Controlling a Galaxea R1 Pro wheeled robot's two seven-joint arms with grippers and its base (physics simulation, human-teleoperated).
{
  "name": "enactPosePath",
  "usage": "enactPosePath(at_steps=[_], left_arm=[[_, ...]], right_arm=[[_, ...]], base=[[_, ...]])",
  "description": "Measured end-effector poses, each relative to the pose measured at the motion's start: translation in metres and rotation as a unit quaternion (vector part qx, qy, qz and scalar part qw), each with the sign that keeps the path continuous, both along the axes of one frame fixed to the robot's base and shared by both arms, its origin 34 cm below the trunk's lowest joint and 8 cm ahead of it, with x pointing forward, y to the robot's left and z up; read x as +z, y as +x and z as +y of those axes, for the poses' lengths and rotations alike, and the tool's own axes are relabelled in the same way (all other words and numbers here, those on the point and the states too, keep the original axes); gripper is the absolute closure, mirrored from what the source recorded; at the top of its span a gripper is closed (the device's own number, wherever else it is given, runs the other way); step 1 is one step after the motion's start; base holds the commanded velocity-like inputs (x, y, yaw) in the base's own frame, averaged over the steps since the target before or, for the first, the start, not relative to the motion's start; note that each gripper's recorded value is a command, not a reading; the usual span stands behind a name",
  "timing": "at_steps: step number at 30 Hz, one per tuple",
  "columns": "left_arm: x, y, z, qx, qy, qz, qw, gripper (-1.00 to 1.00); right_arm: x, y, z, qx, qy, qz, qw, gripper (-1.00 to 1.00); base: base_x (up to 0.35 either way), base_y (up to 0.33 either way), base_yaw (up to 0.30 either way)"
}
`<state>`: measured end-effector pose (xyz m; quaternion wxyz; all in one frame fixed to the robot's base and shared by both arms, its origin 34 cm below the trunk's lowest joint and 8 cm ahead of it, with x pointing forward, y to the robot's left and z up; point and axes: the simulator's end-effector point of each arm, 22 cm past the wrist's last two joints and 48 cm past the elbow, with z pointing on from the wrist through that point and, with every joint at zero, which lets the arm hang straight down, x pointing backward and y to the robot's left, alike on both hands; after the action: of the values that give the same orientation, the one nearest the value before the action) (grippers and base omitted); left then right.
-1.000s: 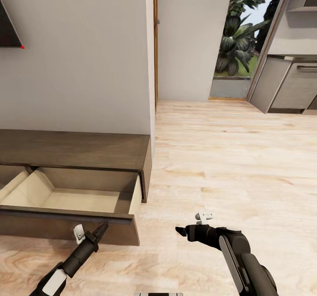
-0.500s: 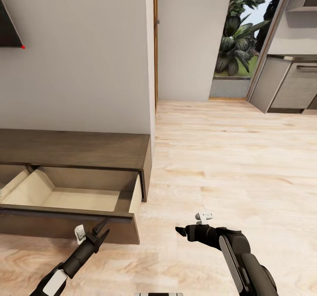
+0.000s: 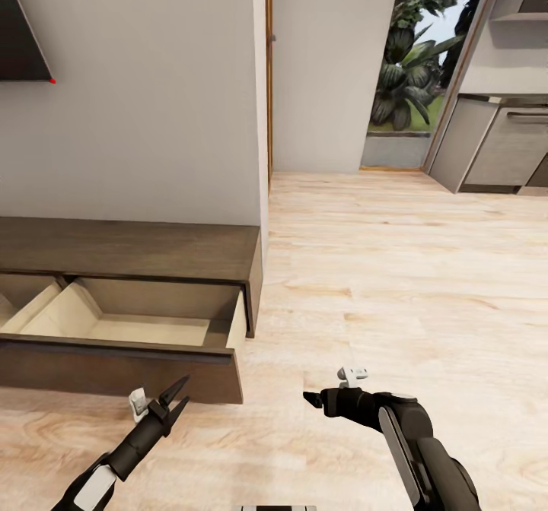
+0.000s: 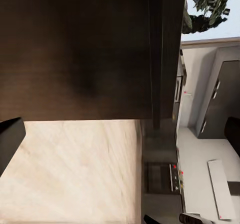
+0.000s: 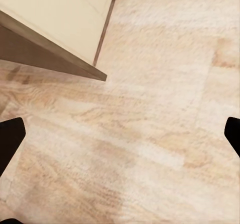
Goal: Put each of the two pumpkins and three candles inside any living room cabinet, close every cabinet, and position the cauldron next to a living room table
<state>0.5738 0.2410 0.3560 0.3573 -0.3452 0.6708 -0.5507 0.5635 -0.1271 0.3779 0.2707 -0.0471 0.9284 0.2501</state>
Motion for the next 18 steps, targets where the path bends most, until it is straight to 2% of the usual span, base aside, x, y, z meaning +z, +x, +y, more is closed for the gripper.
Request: enactPosePath(at_steps=[9,11,12,18], left_arm=[[-0.001,0.0,-0.002,-0.001,0.0,0.001,1.0,-1.0],[-0.004,-0.001,-0.002,-0.001,0.003,0.007,1.0,-1.0],[-0.01,-0.002,0.0,0.001,0.01,0.019,0.9998,-1.0],[-0.013,-0.003,0.0,0.0,0.013,0.024,0.9996,-1.0]], right_arm=[[0.0,0.0,0.0,0.0,0.0,0.0,1.0,-1.0],[0.0,0.0,0.0,0.0,0.0,0.001,1.0,-1.0],[0.0,0.0,0.0,0.0,0.0,0.001,1.0,-1.0],[-0.001,0.0,0.0,0.0,0.0,0.001,1.0,-1.0]], base=[[-0.001,0.0,0.0],[-0.003,0.0,0.0],[-0.042,0.0,0.0],[-0.191,0.0,0.0]])
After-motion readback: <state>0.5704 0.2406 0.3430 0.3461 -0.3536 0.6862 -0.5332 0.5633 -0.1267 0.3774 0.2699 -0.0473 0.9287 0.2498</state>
